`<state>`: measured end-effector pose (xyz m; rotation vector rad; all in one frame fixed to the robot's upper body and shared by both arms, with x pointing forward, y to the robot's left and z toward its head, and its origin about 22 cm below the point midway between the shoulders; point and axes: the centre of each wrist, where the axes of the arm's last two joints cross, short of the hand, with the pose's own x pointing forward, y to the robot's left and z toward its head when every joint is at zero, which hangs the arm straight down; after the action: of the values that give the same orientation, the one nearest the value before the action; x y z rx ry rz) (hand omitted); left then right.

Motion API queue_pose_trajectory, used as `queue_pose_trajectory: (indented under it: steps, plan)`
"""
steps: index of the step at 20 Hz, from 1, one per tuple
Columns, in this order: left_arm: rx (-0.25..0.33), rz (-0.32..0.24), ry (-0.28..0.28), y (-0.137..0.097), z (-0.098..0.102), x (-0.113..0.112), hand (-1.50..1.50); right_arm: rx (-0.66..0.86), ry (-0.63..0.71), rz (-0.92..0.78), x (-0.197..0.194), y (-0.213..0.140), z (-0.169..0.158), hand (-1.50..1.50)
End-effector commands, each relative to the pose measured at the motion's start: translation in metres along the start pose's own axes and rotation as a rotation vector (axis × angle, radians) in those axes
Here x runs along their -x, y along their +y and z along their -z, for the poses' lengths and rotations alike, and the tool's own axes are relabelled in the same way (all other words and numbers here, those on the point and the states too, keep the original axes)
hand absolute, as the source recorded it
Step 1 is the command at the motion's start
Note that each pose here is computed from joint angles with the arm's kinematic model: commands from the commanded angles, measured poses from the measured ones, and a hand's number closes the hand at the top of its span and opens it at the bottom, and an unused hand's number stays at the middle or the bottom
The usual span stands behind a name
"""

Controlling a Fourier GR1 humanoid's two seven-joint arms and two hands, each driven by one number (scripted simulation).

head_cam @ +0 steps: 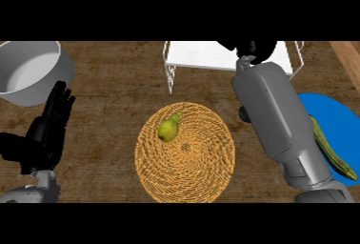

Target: Pick the eggplant from the placemat and place it in the tiered shelf

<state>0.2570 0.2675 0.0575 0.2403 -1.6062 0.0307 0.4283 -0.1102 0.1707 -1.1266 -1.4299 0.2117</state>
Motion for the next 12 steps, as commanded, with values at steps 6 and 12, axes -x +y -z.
queue_pose_trajectory:
  steps: [6,12]
  plan:
    - [0.008,0.008,-0.025,-0.013,-0.011,0.011,0.0,-0.032,0.099,0.142,0.023,0.009,0.032,-1.5]
    - [0.031,0.006,-0.027,-0.001,-0.002,-0.022,0.0,-0.072,0.066,0.209,0.029,-0.001,0.051,-1.5]
